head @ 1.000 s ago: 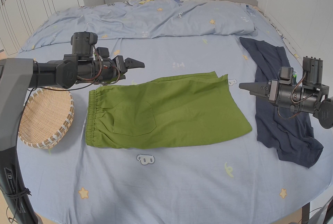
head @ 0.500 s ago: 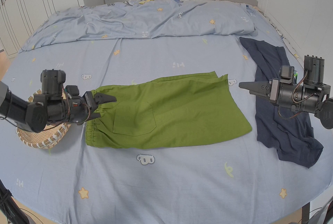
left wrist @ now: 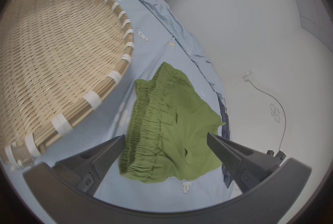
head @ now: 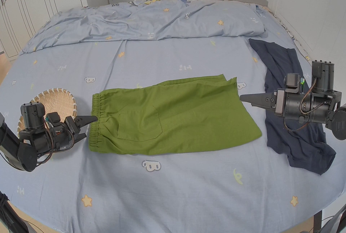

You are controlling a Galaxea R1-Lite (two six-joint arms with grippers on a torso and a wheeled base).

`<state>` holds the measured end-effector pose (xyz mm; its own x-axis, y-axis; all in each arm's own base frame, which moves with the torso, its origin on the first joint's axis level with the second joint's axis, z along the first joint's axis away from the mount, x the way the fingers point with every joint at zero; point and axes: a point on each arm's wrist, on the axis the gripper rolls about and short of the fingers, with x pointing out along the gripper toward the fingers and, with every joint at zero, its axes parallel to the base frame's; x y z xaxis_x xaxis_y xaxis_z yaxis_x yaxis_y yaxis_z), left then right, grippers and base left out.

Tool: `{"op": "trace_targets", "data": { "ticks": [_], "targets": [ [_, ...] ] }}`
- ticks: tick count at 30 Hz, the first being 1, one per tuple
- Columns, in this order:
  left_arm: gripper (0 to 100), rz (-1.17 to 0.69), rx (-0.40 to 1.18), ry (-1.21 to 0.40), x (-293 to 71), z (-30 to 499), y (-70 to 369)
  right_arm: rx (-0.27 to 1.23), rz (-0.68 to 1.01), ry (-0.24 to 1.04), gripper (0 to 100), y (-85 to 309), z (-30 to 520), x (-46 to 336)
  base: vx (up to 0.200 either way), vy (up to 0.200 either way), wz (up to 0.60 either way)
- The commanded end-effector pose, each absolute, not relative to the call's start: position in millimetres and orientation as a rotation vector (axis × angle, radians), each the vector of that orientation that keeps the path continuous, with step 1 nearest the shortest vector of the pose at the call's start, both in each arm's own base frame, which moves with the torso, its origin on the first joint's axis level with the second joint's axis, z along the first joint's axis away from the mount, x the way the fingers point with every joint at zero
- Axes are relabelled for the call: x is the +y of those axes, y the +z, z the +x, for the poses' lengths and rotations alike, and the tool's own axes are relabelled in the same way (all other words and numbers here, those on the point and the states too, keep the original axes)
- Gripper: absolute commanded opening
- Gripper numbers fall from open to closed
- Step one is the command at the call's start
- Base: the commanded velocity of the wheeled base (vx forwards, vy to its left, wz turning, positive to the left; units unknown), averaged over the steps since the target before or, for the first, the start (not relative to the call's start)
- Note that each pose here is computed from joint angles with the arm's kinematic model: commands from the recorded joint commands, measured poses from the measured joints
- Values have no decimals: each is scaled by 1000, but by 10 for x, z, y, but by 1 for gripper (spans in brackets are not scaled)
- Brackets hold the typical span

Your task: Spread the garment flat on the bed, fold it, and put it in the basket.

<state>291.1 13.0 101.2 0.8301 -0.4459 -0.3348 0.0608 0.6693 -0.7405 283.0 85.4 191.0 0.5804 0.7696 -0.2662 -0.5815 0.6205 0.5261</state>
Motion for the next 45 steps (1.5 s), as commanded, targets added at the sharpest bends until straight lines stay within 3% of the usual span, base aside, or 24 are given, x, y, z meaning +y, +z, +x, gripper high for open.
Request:
{"op": "trace_targets", "data": {
  "ticks": [1, 18, 37, 38, 45],
  "targets": [
    [100, -812, 572, -280, 160, 3006, 748, 512, 406, 826, 100, 1896, 2822, 893, 0, 0, 0],
    [100, -688, 566, -342, 30, 3143, 388, 521, 406, 829, 100, 1869, 2820, 907, 0, 0, 0],
    [100, -842, 526, -426, 26, 3318, 489, 523, 411, 811, 100, 1838, 2886, 877, 0, 0, 0],
    [0, -846, 525, -425, 45, 3315, 498, 522, 413, 806, 100, 1840, 2892, 860, 0, 0, 0],
    [0, -864, 529, -435, 152, 3286, 509, 504, 423, 765, 100, 1870, 2954, 736, 0, 0, 0]
  ]
}}
